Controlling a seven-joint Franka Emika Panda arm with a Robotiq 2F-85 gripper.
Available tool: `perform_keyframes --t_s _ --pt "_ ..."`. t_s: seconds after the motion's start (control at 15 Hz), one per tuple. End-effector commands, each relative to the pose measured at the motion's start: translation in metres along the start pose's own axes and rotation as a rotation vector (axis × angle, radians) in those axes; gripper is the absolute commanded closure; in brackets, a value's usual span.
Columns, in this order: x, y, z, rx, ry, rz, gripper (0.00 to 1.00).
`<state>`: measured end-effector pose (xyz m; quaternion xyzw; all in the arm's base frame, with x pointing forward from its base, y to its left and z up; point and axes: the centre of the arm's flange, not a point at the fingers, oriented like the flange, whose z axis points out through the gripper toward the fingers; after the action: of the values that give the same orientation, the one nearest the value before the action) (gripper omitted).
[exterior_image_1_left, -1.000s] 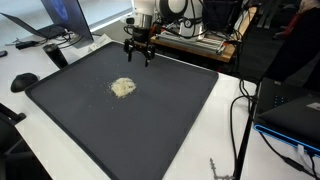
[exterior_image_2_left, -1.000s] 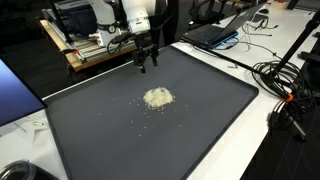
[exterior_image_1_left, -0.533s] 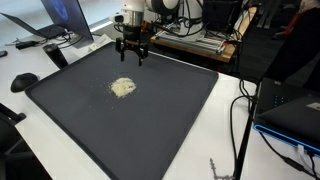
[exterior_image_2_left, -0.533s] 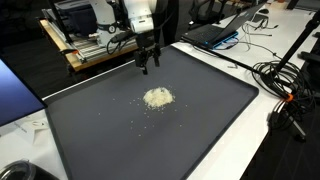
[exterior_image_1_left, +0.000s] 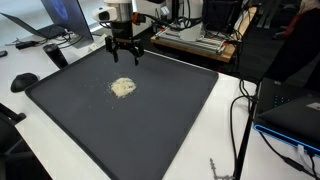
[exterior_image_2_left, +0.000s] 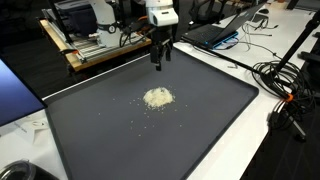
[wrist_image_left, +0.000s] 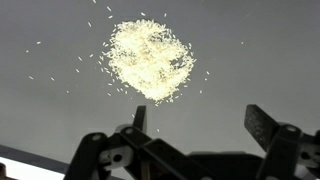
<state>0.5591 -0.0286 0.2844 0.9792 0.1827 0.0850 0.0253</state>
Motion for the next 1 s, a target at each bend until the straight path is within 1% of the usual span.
perform_keyframes --t_s 0.0,0.13,0.27,0.47,0.93 --pt "0.031 0.004 0.016 0.004 -0.07 -0.035 0.0" --pt "0.038 0.005 0.028 0.012 -0.085 -0.057 0.0" --pt "0.042 0.007 0.044 0.004 -0.08 -0.078 0.0" --pt "0.043 0.016 0.07 -0.006 -0.092 -0.084 0.0" --pt "0.048 0.033 0.116 -0.004 -0.084 -0.094 0.0"
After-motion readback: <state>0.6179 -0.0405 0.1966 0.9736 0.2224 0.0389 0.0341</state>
